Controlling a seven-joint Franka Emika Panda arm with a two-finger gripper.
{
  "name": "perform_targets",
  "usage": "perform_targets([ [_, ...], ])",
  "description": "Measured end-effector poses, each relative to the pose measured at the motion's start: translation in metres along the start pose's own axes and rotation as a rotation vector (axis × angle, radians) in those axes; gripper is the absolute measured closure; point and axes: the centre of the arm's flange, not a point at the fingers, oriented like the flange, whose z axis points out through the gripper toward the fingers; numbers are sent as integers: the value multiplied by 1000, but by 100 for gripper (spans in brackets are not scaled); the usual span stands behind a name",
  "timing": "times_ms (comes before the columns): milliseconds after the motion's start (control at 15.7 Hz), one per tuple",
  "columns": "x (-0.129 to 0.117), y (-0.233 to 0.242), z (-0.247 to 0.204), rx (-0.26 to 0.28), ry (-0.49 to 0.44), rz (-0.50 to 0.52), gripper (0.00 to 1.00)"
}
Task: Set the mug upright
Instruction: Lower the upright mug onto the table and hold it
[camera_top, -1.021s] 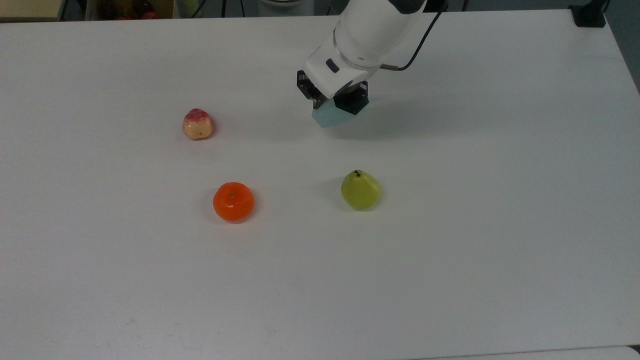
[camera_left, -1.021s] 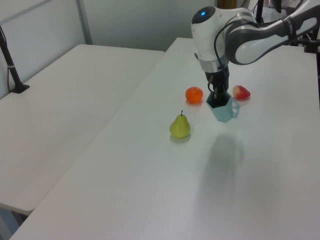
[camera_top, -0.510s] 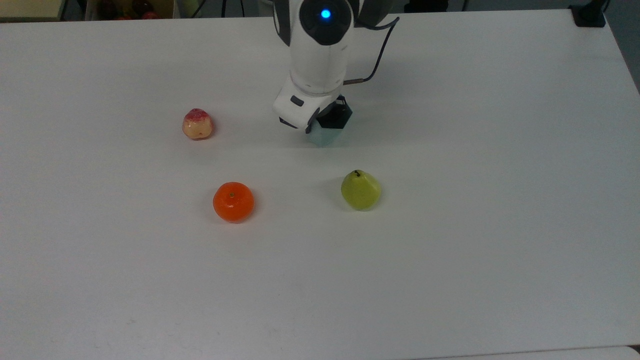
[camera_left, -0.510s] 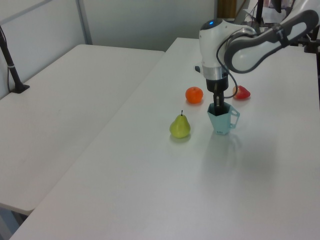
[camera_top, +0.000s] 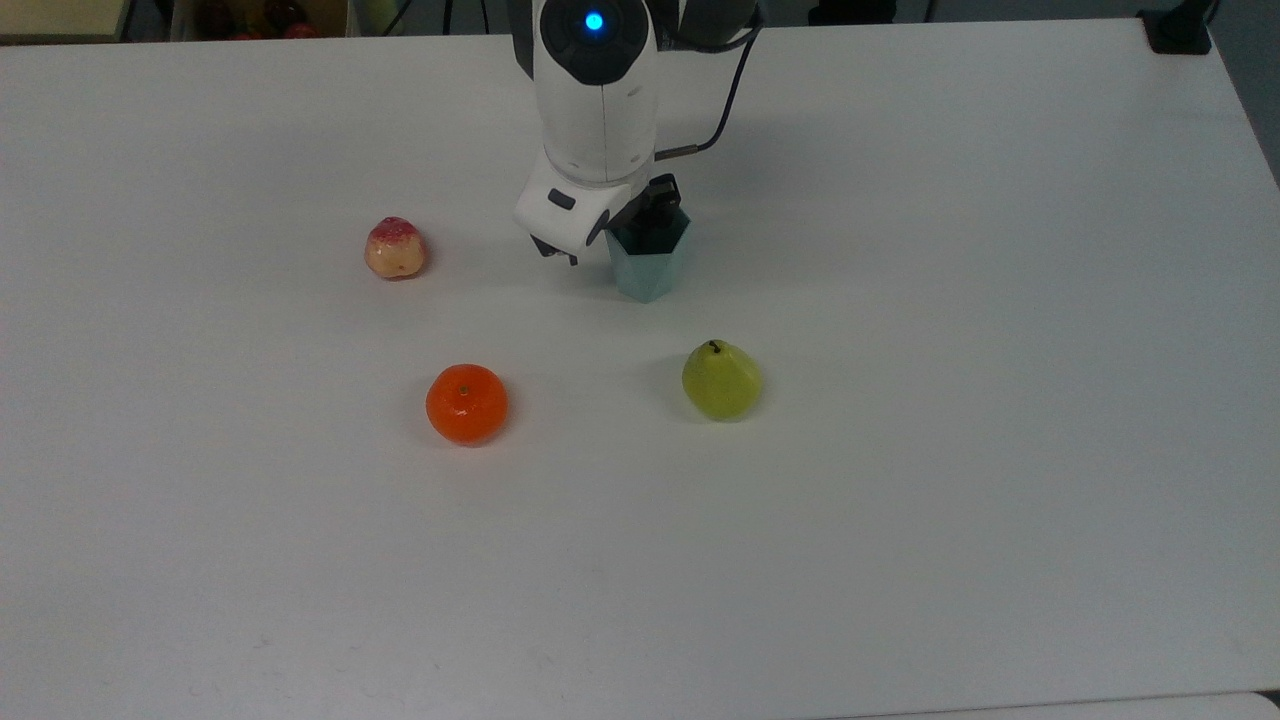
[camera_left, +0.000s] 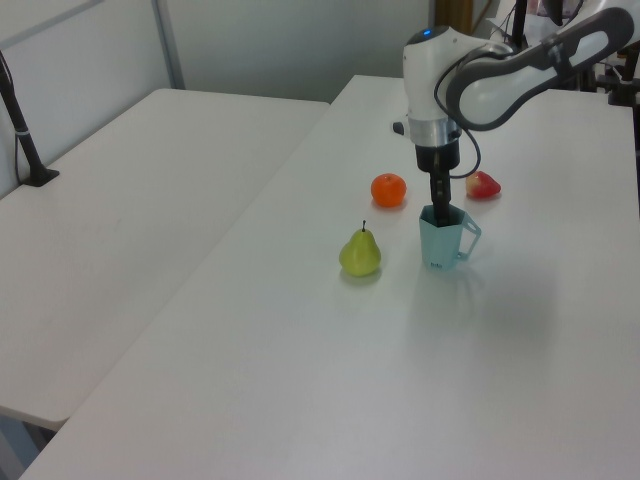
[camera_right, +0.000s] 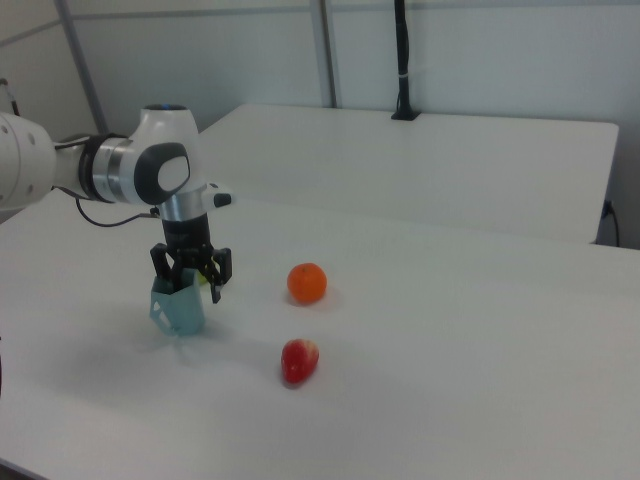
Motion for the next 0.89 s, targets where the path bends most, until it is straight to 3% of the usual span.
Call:
perform_targets([
  [191,-12,2,-48,-35,20,42,0],
  [510,-65,17,-152,-130,81,176,0],
  [702,-101,39,-195,-141,119,237,0],
  [893,-120,51,-211,-135,118,273,0],
])
